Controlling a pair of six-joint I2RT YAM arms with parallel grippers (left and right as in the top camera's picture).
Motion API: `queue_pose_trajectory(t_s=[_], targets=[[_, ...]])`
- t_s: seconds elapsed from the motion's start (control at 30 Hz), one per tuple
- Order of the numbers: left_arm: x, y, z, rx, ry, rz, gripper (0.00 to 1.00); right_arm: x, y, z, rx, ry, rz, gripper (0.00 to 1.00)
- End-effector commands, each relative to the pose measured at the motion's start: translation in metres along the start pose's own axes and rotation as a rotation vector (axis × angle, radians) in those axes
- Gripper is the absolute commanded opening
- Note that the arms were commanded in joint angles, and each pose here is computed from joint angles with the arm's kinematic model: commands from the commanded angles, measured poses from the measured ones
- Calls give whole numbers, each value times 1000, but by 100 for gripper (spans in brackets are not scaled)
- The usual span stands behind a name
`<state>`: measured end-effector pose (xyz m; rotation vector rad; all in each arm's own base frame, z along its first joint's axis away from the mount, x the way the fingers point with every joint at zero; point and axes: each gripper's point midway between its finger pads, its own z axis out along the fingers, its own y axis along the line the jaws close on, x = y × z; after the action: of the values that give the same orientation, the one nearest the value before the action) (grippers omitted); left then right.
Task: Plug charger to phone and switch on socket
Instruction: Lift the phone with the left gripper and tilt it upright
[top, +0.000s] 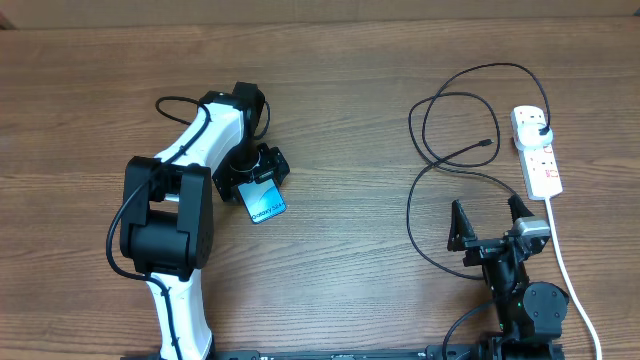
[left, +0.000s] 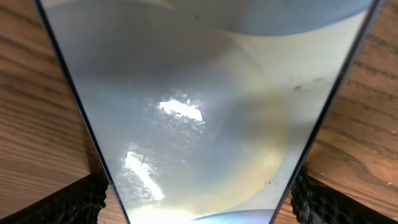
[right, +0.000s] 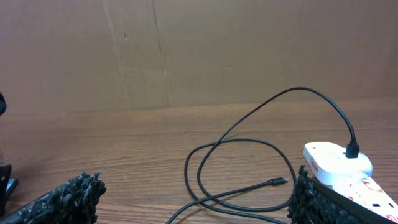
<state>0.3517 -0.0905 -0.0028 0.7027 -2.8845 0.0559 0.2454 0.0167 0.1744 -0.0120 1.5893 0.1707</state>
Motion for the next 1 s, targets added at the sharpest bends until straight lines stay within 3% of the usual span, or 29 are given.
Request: queue_pose_trajectory(t_s=[0.0, 0.83, 0.97], targets=[[10, 10, 35, -47, 81, -79, 100, 2, -1, 0, 7, -6, -5, 100], [-15, 16, 35, -104, -52, -68, 100, 2, -1, 0, 7, -6, -4, 100], [-13, 18, 36, -109, -43, -68, 91, 2, -1, 0, 7, -6, -4, 100]])
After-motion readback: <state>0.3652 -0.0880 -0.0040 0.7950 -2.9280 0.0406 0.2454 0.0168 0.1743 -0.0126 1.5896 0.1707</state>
